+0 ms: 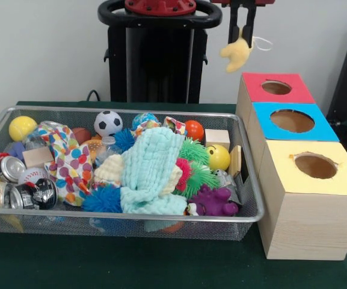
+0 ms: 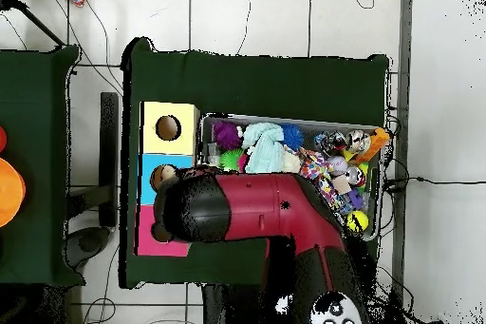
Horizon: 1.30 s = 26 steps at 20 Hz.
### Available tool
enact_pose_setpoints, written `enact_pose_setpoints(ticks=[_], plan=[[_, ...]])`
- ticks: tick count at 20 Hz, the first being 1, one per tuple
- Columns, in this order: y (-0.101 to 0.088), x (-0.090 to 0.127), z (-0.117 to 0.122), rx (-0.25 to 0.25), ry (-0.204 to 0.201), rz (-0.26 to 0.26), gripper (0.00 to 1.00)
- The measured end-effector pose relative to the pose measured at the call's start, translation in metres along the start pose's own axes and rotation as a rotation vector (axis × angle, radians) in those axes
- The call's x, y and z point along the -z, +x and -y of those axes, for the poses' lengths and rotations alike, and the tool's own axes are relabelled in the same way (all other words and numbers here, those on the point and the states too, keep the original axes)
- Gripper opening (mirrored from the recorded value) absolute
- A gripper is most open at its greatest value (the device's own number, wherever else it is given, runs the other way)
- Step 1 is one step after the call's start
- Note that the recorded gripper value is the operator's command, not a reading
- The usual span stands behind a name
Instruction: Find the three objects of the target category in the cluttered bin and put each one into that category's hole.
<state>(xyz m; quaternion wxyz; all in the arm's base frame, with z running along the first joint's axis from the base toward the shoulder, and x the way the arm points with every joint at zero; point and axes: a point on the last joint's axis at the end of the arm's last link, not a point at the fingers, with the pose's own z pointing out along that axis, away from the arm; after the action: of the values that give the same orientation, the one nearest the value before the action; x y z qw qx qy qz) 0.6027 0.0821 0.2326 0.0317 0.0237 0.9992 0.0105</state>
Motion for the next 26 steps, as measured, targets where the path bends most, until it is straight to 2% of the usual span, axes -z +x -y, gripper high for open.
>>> enact_pose_setpoints(ticks=[5, 13, 19, 26], plan=[[0.001, -0.001, -0.005, -0.006, -0.003, -0.006, 0.00], [0.004, -0.029, 0.002, -0.025, -0.012, -0.059, 0.00], [0.010, -0.030, 0.002, -0.027, 0.002, -0.067, 0.00], [0.020, -0.027, -0.021, -0.004, 0.018, -0.068, 0.00]])
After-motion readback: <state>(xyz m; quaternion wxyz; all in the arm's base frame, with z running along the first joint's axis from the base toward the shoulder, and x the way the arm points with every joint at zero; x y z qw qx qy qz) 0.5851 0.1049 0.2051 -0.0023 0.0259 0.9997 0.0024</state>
